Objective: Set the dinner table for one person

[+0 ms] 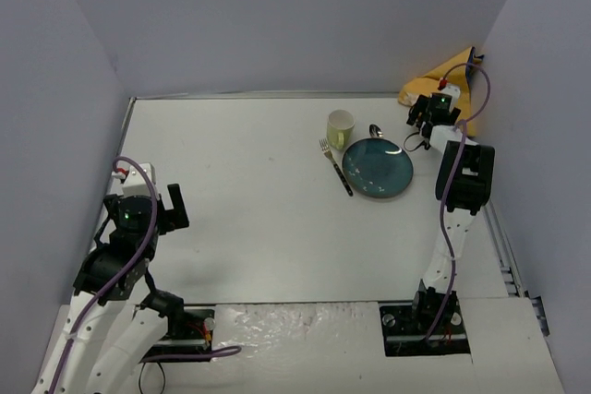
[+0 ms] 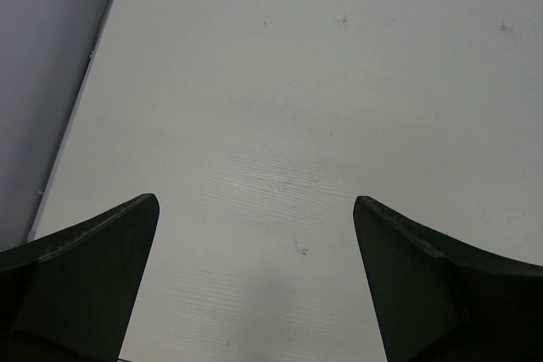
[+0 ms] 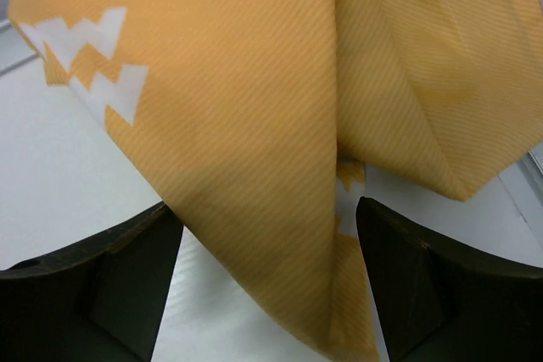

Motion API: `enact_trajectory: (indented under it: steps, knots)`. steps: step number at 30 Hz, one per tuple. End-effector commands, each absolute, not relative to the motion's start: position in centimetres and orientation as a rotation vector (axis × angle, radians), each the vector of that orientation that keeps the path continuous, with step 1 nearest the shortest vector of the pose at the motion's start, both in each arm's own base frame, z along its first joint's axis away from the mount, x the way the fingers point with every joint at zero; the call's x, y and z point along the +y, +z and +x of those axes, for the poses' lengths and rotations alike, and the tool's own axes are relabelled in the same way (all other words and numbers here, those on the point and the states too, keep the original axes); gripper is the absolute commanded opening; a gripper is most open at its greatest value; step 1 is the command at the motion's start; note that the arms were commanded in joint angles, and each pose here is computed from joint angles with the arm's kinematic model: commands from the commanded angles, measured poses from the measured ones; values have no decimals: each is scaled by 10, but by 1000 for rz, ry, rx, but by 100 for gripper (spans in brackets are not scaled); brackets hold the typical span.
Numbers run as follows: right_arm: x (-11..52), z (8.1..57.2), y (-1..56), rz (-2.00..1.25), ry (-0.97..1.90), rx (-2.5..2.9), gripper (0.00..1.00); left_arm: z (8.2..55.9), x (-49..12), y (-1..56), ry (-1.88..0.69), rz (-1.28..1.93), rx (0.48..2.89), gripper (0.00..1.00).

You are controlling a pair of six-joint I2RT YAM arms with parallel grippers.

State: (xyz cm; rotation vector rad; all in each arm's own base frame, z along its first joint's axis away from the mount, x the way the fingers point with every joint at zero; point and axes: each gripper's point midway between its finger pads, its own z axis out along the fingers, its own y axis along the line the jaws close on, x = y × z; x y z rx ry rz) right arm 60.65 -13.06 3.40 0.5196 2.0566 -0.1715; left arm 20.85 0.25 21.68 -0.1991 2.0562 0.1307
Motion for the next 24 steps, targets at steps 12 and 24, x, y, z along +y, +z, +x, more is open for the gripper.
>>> enact_trajectory:
  steps: [12, 24]
  knots:
    - [-111, 642, 235, 324, -235, 1672, 0, 216, 2, 233, 119, -226, 2013, 97]
    - [-4, 540, 420, 221, -470, 1377, 0, 215, -2, 243, 78, -209, 1983, 97]
